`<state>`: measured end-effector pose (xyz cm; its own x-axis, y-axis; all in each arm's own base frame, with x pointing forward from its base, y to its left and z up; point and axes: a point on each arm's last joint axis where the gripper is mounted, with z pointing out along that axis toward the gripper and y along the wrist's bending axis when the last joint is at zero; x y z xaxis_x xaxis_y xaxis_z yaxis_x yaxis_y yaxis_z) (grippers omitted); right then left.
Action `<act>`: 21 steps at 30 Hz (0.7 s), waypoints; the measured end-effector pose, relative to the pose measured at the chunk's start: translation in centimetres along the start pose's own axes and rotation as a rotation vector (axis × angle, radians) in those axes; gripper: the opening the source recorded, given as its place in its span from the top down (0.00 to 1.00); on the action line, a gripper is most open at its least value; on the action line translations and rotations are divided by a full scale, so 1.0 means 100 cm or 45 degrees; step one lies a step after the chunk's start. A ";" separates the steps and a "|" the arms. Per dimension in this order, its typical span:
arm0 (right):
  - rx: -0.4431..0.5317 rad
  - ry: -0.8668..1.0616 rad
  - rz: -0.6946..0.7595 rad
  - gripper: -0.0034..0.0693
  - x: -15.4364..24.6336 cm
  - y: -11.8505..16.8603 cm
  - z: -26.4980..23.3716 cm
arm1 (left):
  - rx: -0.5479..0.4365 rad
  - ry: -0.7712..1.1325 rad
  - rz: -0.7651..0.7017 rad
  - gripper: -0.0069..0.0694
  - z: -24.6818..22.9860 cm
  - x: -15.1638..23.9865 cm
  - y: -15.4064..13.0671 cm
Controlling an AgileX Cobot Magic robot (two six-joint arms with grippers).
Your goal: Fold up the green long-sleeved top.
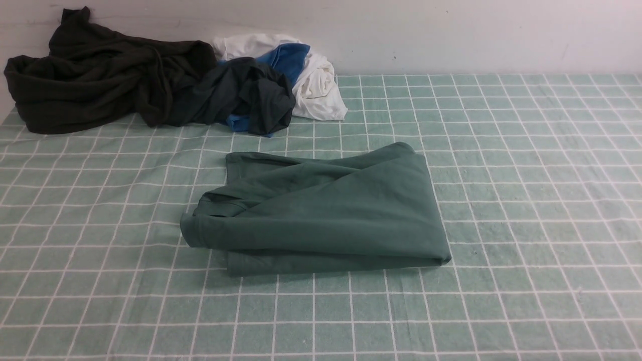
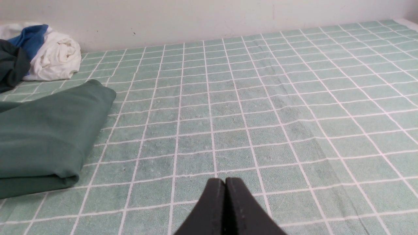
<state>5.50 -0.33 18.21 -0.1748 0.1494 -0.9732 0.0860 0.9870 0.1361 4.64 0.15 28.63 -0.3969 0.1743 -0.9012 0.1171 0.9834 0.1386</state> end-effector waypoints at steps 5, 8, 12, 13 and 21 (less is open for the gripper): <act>0.000 0.000 0.000 0.97 0.000 0.000 0.000 | 0.000 0.000 0.000 0.91 0.000 0.000 0.000; 0.000 0.000 0.000 0.97 0.000 0.000 0.000 | 0.000 0.000 0.000 0.91 0.000 0.000 0.000; 0.000 0.000 0.000 0.97 0.000 0.000 0.000 | 0.000 0.000 0.000 0.91 0.000 0.000 0.000; 0.000 0.000 0.000 0.97 0.000 0.000 0.000 | 0.013 0.000 -0.019 0.91 0.001 0.001 -0.001; 0.000 0.000 0.000 0.97 0.000 0.000 0.000 | 0.002 -0.226 -0.165 0.91 0.033 0.031 -0.010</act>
<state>5.50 -0.33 18.20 -0.1752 0.1494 -0.9731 0.0860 0.9870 0.1361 6.30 -0.44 24.36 -0.2420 0.0348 -0.9697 0.0767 0.9969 0.0167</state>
